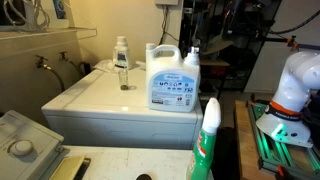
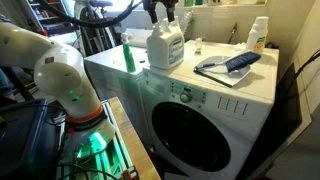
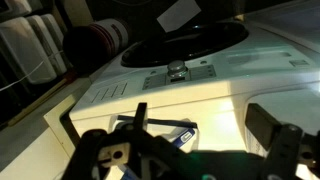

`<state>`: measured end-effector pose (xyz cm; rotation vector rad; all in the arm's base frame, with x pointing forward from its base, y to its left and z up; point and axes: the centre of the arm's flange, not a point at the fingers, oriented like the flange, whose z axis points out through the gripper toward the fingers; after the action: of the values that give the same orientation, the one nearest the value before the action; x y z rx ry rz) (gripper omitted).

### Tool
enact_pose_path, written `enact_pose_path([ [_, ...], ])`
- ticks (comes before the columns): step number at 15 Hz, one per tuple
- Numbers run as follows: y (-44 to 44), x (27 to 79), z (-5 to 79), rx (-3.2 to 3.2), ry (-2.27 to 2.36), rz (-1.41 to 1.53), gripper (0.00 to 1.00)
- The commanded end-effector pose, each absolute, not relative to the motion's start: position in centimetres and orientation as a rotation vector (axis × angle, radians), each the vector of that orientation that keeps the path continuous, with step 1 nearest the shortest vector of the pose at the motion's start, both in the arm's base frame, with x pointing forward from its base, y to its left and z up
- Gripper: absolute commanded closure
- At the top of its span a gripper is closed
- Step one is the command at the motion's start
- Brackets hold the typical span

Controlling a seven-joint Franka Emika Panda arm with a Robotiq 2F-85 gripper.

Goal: Move the big white bottle backward

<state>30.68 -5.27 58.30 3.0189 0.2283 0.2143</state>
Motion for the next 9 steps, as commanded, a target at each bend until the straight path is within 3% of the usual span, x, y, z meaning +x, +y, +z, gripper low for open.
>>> enact_pose_path([
  [1, -5.3, 30.7, 58.3, 3.019, 0.228, 0.215, 0.00],
  [7, -5.3, 30.7, 58.3, 3.019, 0.228, 0.215, 0.00],
  [9, -2.3, 32.8, 59.5, 3.067, 0.287, 0.292, 0.00],
])
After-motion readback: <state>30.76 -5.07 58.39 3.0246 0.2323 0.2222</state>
